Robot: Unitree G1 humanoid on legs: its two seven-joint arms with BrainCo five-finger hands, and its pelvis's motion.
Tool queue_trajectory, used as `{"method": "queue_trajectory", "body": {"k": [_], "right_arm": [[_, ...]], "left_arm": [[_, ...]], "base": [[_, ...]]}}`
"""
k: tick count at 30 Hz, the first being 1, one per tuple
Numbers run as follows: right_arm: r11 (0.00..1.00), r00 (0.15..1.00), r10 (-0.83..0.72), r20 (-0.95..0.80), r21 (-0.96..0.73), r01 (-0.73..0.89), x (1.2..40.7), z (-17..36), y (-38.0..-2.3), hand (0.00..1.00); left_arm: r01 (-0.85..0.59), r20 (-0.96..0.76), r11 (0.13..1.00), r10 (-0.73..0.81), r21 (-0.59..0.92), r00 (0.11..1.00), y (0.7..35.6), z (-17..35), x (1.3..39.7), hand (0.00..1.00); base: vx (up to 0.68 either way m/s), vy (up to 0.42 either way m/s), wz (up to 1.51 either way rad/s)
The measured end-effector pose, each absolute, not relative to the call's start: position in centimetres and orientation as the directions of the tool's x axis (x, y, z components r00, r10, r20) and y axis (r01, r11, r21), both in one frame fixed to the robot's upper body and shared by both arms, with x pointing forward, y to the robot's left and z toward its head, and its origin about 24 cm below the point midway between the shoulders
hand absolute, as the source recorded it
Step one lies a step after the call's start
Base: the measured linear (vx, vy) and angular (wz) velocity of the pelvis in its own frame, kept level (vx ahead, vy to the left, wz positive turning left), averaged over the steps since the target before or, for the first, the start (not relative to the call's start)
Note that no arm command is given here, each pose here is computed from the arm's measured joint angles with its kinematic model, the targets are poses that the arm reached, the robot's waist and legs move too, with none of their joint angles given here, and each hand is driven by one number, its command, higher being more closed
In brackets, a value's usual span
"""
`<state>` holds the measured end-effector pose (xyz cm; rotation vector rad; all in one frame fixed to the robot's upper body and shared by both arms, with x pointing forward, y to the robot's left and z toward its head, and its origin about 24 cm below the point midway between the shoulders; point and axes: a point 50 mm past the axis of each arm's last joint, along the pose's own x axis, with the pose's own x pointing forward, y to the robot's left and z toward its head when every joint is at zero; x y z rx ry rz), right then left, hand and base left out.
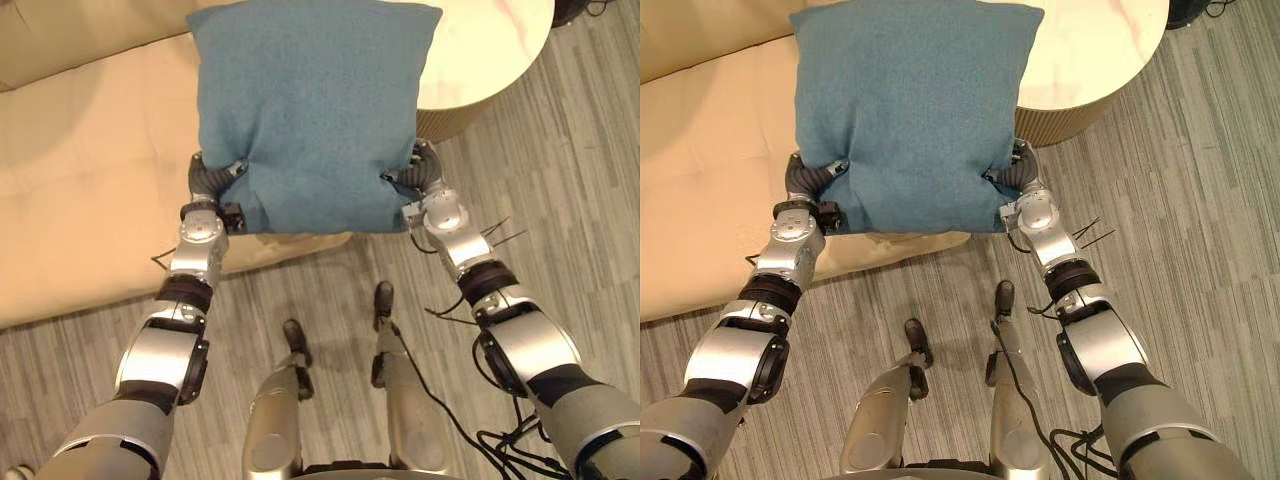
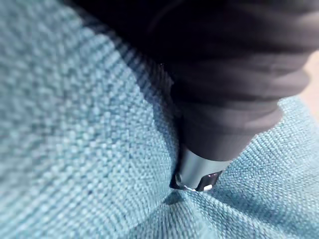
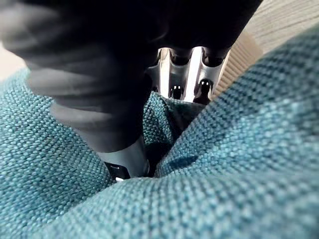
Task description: Pick up cushions and gather them together orderly.
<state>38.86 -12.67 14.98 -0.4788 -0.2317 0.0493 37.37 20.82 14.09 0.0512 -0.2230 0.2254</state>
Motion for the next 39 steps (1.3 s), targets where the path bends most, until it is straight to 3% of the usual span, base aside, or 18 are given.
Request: {"method": "queue_trajectory", "body": {"k": [7, 11, 15, 22, 33, 34, 39], "right_arm": [[0.912, 0.964, 0.134, 0.230, -0.409, -0.029, 33.7, 11.3, -12.5, 1.00], [0.929, 0.970, 0.156, 0.188, -0.361, -0.079, 30.4, 8.7, -11.8, 1.00], [0.940, 0.968, 0.182, 0.170, -0.320, -0.121, 28.2, 7.4, -11.3, 1.00], [0.920, 0.953, 0.228, 0.201, -0.366, -0.143, 27.6, 7.7, -10.0, 1.00], [0.905, 0.970, 0.210, 0.119, -0.398, -0.147, 28.4, 5.7, -11.0, 1.00], [0.908, 0.981, 0.173, 0.091, -0.400, -0.123, 28.3, 5.1, -12.3, 1.00], [0.920, 0.984, 0.164, 0.071, -0.372, -0.126, 27.8, 4.6, -12.6, 1.00]], "left_arm": [[-0.234, 0.154, 0.971, 0.238, -0.040, 0.959, 20.5, 8.1, 31.3, 1.00], [-0.284, -0.006, 0.956, 0.284, -0.079, 0.959, 20.3, 2.9, 25.8, 1.00], [-0.321, -0.072, 0.942, 0.314, -0.103, 0.947, 19.9, 1.1, 22.1, 1.00], [-0.340, -0.056, 0.938, 0.336, -0.073, 0.940, 20.6, 1.4, 21.0, 1.00], [-0.318, -0.006, 0.945, 0.319, -0.081, 0.948, 19.8, 2.5, 21.3, 1.00], [-0.257, 0.009, 0.961, 0.260, -0.099, 0.966, 18.8, 2.9, 21.5, 1.00], [-0.229, 0.003, 0.969, 0.230, -0.092, 0.973, 18.7, 2.7, 21.3, 1.00]], "base": [[0.04, 0.037, -0.04], [0.03, 0.045, -0.04], [0.04, 0.024, -0.01], [-0.08, 0.045, -0.08], [-0.17, -0.082, 0.92], [-0.50, -0.112, 1.90], [-0.16, 0.108, 0.29]]}}
